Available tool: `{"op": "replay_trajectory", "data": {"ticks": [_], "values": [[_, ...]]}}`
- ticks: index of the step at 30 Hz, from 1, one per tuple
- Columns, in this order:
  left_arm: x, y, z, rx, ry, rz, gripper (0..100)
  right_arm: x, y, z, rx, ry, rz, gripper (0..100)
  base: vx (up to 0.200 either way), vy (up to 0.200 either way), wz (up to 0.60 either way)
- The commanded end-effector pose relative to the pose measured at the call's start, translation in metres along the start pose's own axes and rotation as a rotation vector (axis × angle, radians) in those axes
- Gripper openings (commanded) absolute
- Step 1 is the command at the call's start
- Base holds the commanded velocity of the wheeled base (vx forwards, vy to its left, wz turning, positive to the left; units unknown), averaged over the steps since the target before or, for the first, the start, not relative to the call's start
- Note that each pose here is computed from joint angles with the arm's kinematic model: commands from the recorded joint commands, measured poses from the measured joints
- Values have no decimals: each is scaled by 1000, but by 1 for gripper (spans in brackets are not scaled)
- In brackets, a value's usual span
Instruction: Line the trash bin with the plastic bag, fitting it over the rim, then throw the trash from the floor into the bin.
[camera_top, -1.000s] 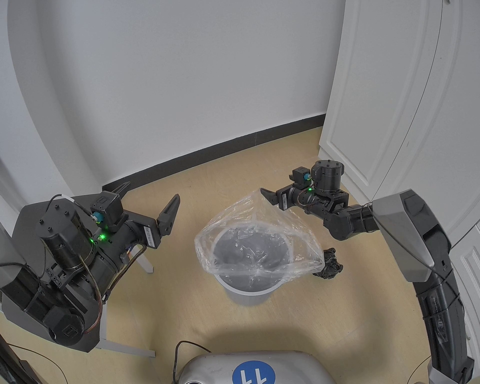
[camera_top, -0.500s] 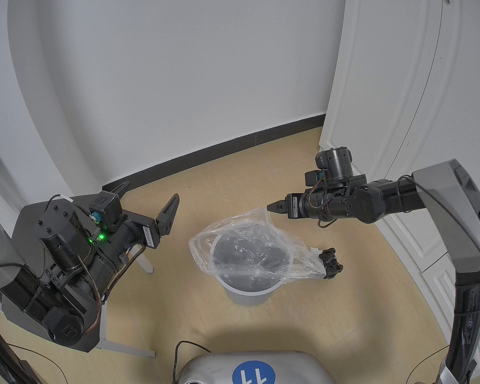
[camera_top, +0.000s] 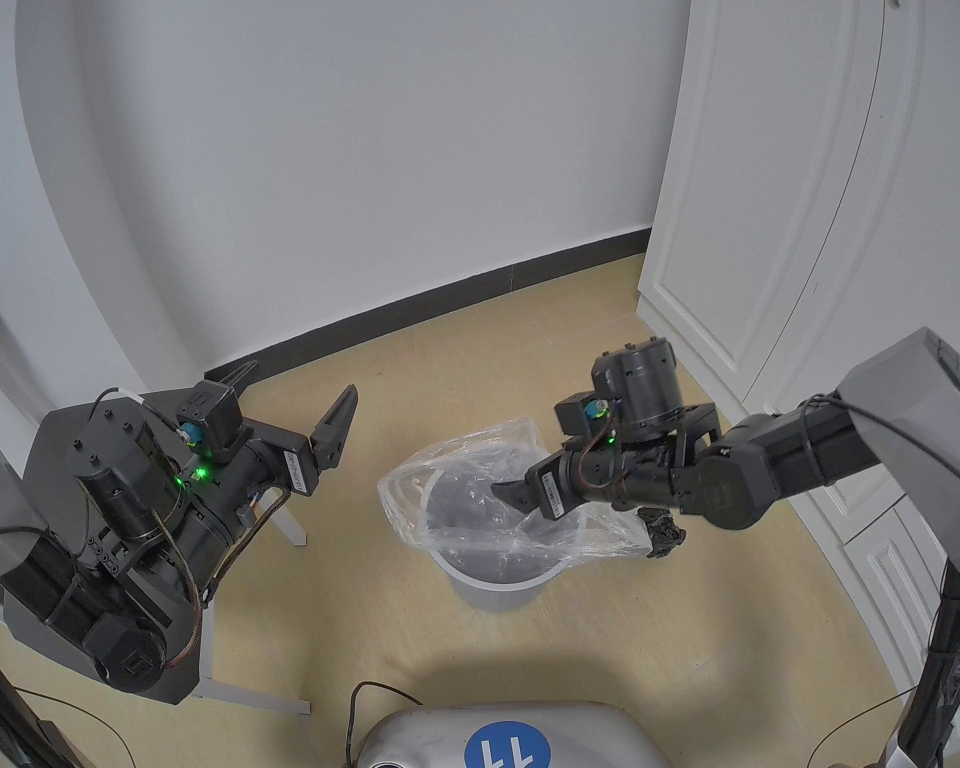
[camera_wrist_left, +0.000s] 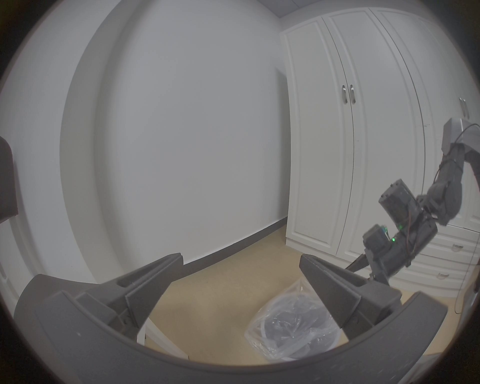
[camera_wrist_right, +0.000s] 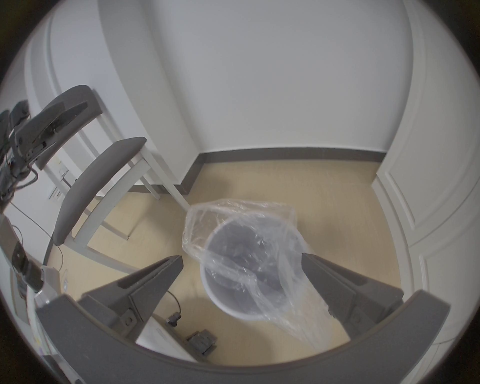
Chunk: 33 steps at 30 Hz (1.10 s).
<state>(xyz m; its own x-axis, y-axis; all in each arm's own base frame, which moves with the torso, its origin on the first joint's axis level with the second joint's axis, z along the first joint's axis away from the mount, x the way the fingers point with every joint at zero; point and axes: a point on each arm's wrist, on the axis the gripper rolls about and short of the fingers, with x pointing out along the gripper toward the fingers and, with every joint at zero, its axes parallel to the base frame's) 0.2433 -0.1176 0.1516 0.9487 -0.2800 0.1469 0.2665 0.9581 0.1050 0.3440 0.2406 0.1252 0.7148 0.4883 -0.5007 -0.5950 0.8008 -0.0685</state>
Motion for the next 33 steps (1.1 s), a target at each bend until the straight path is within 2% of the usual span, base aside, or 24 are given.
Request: {"op": "replay_trajectory", "data": {"ticks": [1,3,7,16,33], "values": [[0,1,2,-2,-8,2,100,28,22,-38,-77,85,41,100,0,0,0],[1,0,1,-3,-5,1,100,38,22,-48,-129,117,51,100,0,0,0],[2,0,0,-3,-2,1,100,57,21,-64,-157,155,55,100,0,0,0],[3,-1,-3,1,8,-1,100,80,21,-79,-150,177,90,100,0,0,0],[5,3,-6,2,15,14,100,115,-26,-97,-110,190,14,100,0,0,0]]}}
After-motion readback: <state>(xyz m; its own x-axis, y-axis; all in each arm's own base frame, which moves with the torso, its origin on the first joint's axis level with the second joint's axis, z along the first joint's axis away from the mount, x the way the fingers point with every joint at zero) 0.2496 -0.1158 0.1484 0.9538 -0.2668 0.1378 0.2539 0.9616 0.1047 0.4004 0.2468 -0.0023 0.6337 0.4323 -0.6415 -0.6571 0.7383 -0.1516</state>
